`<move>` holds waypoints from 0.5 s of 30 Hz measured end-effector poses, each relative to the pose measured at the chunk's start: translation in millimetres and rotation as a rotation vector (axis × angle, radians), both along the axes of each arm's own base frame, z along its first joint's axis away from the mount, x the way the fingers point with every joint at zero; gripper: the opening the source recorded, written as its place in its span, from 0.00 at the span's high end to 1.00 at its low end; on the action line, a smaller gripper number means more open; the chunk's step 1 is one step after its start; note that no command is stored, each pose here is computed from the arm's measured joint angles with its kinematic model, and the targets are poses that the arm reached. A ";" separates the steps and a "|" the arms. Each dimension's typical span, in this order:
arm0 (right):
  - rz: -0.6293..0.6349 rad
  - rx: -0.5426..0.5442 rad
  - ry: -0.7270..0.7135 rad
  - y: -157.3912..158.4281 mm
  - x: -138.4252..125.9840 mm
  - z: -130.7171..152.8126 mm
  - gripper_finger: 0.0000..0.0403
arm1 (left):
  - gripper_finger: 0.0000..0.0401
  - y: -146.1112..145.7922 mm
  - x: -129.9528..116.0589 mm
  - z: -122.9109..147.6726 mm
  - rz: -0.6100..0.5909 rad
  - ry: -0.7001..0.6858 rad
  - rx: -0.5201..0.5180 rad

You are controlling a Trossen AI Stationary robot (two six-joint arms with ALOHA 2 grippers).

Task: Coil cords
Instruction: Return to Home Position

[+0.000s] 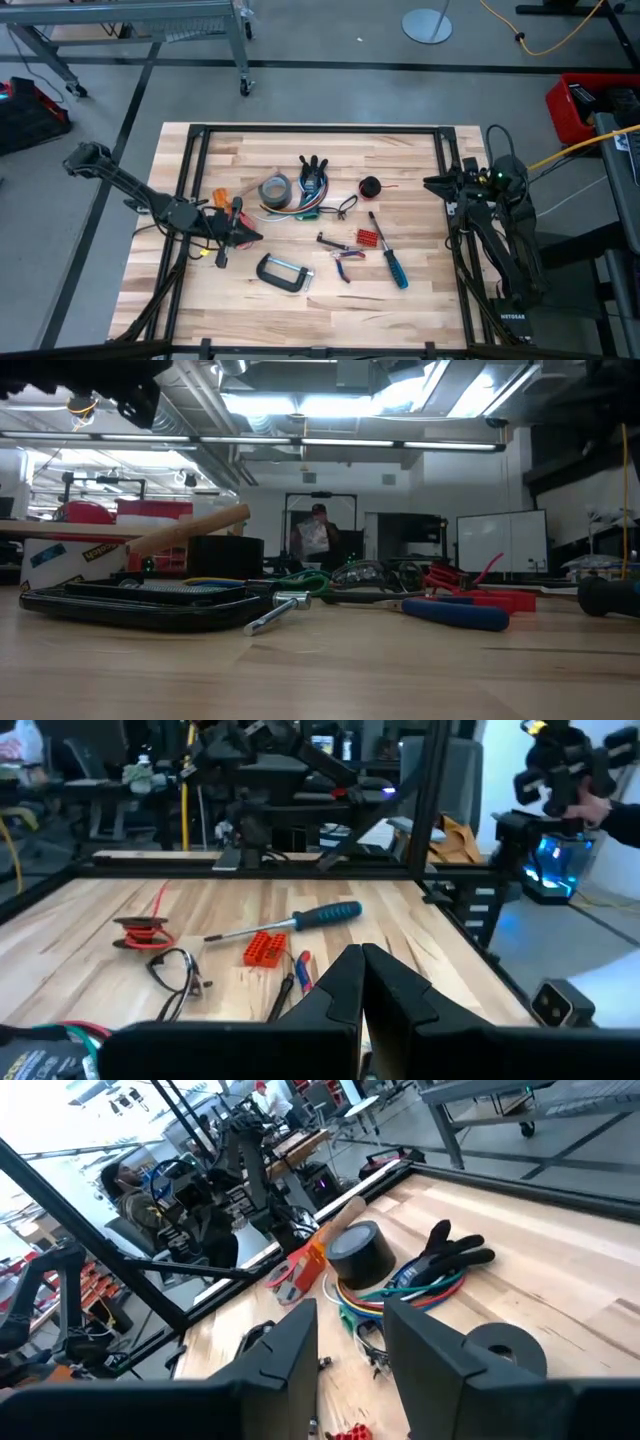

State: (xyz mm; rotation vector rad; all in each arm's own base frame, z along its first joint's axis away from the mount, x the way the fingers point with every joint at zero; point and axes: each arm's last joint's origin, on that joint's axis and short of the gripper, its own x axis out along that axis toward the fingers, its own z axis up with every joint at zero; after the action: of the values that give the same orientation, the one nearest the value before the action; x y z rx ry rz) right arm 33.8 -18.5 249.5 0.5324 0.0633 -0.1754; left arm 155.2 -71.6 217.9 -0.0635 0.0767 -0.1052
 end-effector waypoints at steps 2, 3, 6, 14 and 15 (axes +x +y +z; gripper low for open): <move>0.001 -0.014 -0.004 -2.0 0.8 -1.5 0.70 | 1.00 0.3 -1.4 -5.1 -0.018 -0.009 0.027; 0.002 -0.021 -0.007 -2.5 1.0 -1.4 0.70 | 1.00 0.3 -2.0 -6.8 -0.030 -0.016 0.039; 0.011 -0.057 -0.025 -2.8 1.2 2.2 0.70 | 1.00 -0.1 -4.0 -11.6 -0.081 -0.042 0.062; 0.018 -0.180 -0.171 -2.1 1.1 29.6 0.70 | 1.00 1.0 -11.3 -25.5 -0.166 -0.111 0.058; 0.020 -0.192 -0.197 -1.3 0.8 34.3 0.70 | 1.00 1.5 -12.1 -27.7 -0.166 -0.109 0.053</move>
State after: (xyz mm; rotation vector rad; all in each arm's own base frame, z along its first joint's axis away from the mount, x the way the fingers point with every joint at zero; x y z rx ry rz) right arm 34.5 -19.8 283.8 0.3556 -0.1393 -0.1070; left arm 143.1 -70.2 190.2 0.0016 -0.0239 -0.2722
